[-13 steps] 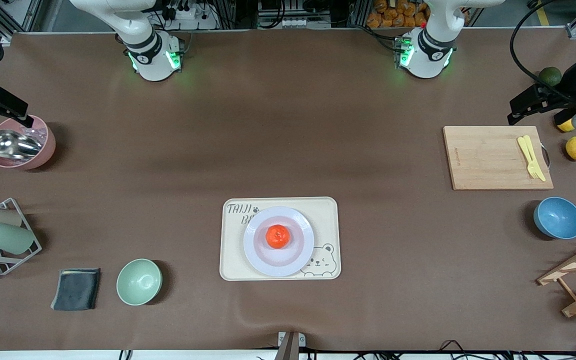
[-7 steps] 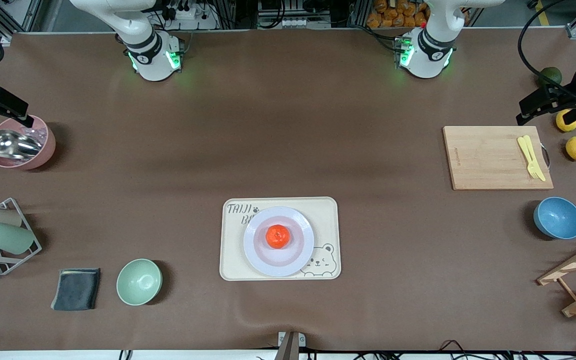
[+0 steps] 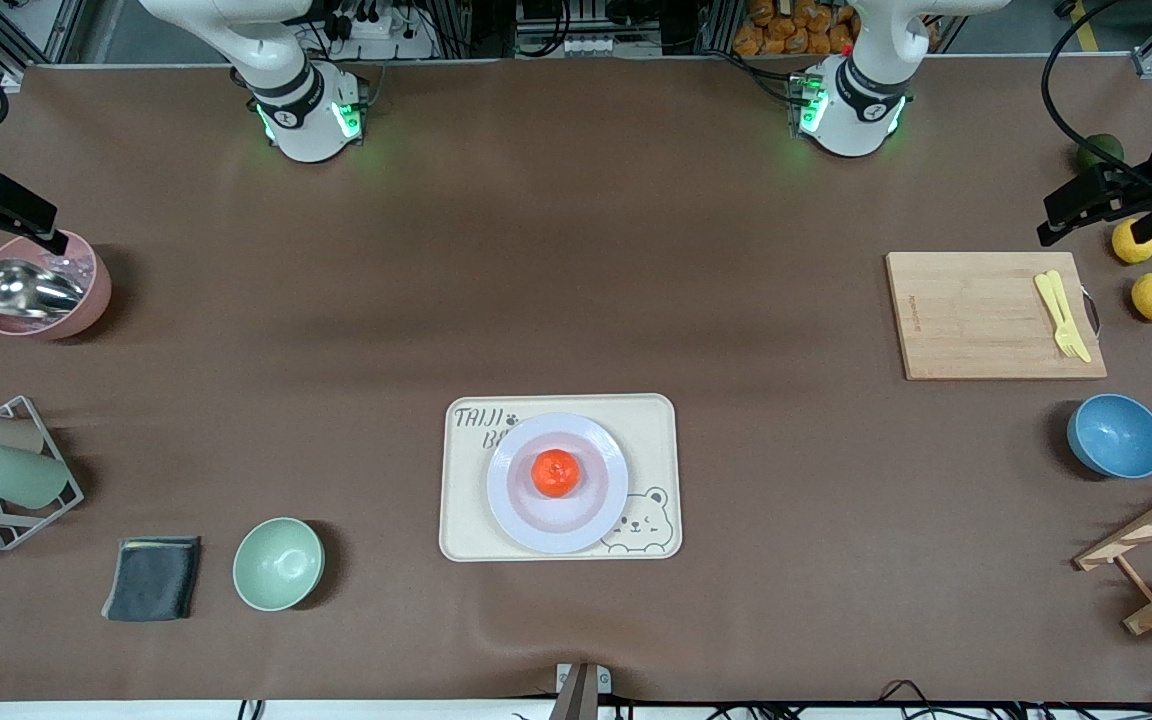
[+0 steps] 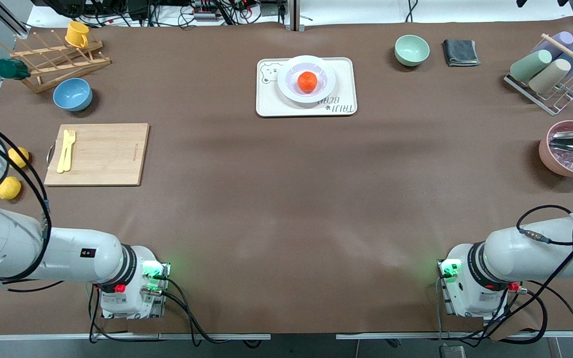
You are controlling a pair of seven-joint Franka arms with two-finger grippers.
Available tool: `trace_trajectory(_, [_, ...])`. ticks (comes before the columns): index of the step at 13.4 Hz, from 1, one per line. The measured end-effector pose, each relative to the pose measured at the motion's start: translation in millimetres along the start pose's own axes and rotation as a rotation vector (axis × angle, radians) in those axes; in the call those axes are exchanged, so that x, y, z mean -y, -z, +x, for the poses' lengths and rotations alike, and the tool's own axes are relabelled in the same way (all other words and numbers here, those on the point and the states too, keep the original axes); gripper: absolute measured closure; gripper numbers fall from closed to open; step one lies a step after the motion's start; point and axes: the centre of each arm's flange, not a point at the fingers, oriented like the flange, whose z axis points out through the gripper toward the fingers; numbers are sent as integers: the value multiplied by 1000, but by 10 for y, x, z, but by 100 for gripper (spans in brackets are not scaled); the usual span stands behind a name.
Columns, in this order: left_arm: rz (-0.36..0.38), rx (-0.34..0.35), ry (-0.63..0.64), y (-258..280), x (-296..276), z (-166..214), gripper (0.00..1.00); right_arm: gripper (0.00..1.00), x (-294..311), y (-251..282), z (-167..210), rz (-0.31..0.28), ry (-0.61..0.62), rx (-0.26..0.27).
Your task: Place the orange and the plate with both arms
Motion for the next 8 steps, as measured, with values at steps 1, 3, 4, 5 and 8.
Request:
trace_trajectory(1, [3,3,0,-2,3,-3,0,0,0,0,0,0,0,0])
trace_trajectory(3, [15,12,0,-11,7,-13,0,0,0,0,0,0,0,0])
trace_trajectory(4, [29,14,-2,-14,8,-17,0,0,0,0,0,0,0,0])
trace_trajectory(5, [36,15,-4,-15,-1,-19,0,0,0,0,0,0,0,0])
trace_trajectory(8, [39,14,-12,-14,-40,-23,0,0,0,-2,0,0,0,1])
